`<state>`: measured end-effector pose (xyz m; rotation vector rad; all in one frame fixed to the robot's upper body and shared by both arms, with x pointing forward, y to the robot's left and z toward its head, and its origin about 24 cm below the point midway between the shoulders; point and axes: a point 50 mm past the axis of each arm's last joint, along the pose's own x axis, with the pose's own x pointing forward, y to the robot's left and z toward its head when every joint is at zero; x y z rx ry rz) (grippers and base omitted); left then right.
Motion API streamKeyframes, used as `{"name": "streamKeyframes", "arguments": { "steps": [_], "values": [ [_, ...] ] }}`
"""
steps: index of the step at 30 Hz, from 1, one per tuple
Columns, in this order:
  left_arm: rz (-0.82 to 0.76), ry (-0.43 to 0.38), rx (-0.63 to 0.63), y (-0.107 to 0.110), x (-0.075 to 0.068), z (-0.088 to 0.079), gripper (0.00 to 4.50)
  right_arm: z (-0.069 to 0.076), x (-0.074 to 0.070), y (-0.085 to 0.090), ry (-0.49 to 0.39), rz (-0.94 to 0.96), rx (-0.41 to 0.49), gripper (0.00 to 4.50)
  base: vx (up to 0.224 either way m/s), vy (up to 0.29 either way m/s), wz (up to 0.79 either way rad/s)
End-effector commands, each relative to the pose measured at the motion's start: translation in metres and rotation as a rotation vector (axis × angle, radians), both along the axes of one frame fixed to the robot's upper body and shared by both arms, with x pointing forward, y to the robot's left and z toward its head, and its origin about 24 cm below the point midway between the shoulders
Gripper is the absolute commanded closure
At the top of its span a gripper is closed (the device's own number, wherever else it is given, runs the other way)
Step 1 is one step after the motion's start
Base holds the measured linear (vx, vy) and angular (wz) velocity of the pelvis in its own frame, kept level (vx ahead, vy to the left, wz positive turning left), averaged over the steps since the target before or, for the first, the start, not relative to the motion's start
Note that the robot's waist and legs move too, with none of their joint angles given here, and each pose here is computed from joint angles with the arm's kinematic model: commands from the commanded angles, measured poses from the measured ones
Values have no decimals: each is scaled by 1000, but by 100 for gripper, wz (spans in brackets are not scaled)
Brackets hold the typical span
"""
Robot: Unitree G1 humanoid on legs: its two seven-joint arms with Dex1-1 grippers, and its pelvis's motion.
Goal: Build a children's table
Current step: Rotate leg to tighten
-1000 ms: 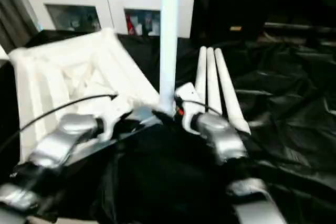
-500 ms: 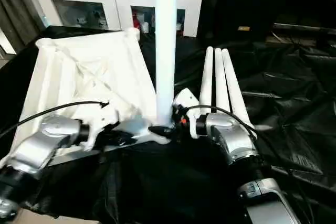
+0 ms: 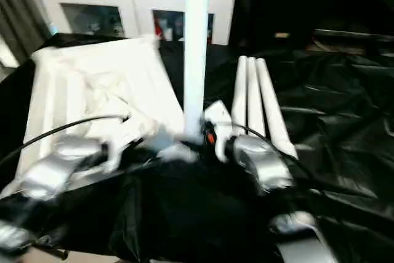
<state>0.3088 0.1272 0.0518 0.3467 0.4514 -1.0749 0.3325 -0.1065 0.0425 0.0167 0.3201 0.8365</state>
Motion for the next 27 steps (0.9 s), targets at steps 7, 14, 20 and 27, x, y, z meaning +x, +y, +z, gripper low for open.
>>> {"name": "streamKeyframes", "arguments": {
  "steps": [7, 14, 20, 27],
  "values": [
    [192, -62, -41, -38, 20, 6, 450, -35, -2, 35, 157, -281, -61, 178, 0, 0, 0],
    [136, -69, -53, -38, 17, 7, 450, -17, 1, 45, 82, -133, 15, 100, 0, 0, 0],
    [10, -38, -53, -25, 5, 6, 450, -5, -1, 25, 10, 60, -29, 59, 0, 0, 0],
    [-177, 47, -40, 1, -15, 5, 450, 8, -8, -22, 15, 234, -55, 59, 14, -2, 0]
  ]
}}
